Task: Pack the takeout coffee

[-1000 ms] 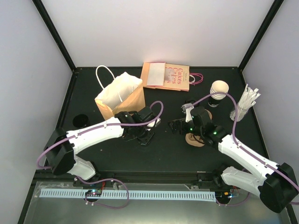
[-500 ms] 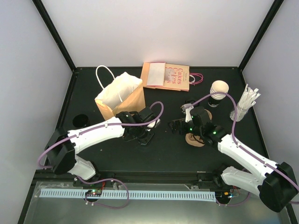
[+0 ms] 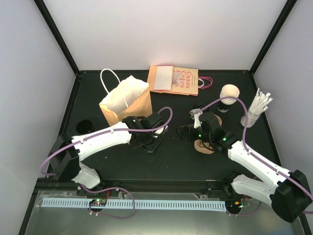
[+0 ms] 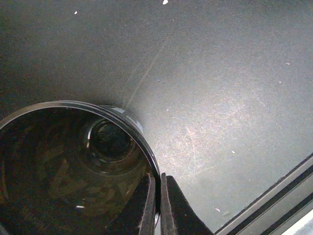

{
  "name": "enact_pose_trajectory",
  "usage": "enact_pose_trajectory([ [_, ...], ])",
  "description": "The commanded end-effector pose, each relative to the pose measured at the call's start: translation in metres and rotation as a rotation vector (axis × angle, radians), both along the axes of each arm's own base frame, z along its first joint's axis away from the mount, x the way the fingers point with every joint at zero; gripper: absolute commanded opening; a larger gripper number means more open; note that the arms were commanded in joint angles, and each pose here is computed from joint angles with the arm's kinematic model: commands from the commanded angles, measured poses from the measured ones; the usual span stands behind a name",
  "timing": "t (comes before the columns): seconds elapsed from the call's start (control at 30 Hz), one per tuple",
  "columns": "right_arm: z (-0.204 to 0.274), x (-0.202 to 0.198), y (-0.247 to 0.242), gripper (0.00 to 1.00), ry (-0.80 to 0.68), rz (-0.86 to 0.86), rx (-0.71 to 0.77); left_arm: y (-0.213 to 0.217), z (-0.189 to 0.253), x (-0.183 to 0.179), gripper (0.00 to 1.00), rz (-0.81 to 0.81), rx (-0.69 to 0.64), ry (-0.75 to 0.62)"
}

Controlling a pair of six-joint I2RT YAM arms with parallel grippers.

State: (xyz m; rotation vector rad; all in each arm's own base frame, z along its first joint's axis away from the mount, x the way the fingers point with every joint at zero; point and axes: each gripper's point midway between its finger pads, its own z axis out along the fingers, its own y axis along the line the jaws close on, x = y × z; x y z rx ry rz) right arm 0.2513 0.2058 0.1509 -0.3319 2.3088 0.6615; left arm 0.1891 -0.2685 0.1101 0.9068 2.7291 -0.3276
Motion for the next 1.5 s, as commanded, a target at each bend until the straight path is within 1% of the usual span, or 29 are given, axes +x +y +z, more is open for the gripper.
enact_pose_trajectory([
  [0.0,0.006,0.005,0.002,0.99,-0.023,0.007,0.013,-0.002,0.022,0.001,0.02,-0.014,0.003,-0.035],
  [0.17,0.006,0.003,0.008,0.99,-0.032,0.045,0.027,-0.001,0.038,0.001,0.02,-0.015,-0.010,-0.058],
  [0.27,0.010,-0.004,0.022,0.99,-0.058,0.144,0.068,0.001,0.043,0.000,0.01,-0.016,-0.011,-0.064],
  [0.37,0.014,-0.009,0.033,0.99,-0.098,0.201,0.105,0.002,0.046,0.000,0.02,-0.018,-0.008,-0.067],
  [0.6,0.002,-0.019,0.057,0.98,-0.174,0.247,0.064,0.003,0.052,-0.001,0.02,-0.023,-0.010,-0.066],
  [0.77,0.007,-0.034,0.075,1.00,-0.333,0.284,0.054,0.004,0.055,-0.002,0.01,-0.029,-0.006,-0.067],
  [0.9,0.017,-0.040,0.071,1.00,-0.448,0.284,0.118,0.006,0.060,-0.003,0.01,-0.032,-0.003,-0.072],
  [1.0,0.021,-0.046,0.066,1.00,-0.522,0.319,0.104,0.006,0.066,-0.004,0.01,-0.048,-0.015,-0.079],
  [1.07,0.022,-0.045,0.060,1.00,-0.551,0.305,0.082,0.006,0.069,-0.005,0.02,-0.057,-0.019,-0.083],
  [1.13,0.019,-0.035,0.049,1.00,-0.544,0.208,0.077,0.006,0.073,-0.006,0.02,-0.070,-0.024,-0.087],
  [1.17,0.011,-0.035,0.048,1.00,-0.522,0.217,0.046,0.006,0.074,-0.006,0.02,-0.073,-0.027,-0.089],
  [1.2,0.009,-0.041,0.055,1.00,-0.524,0.286,0.026,0.006,0.076,-0.007,0.01,-0.077,-0.030,-0.091],
  [1.23,0.006,-0.044,0.060,1.00,-0.524,0.321,0.034,0.005,0.078,-0.007,0.02,-0.081,-0.033,-0.092],
  [1.3,0.009,-0.046,0.068,1.00,-0.539,0.339,0.081,0.005,0.081,-0.008,0.02,-0.089,-0.039,-0.094],
  [1.37,0.009,-0.052,0.072,1.00,-0.578,0.365,0.109,0.005,0.084,-0.009,0.01,-0.094,-0.043,-0.094],
  [1.47,0.008,-0.059,0.077,1.00,-0.644,0.406,0.099,0.004,0.089,-0.011,0.02,-0.109,-0.059,-0.095],
])
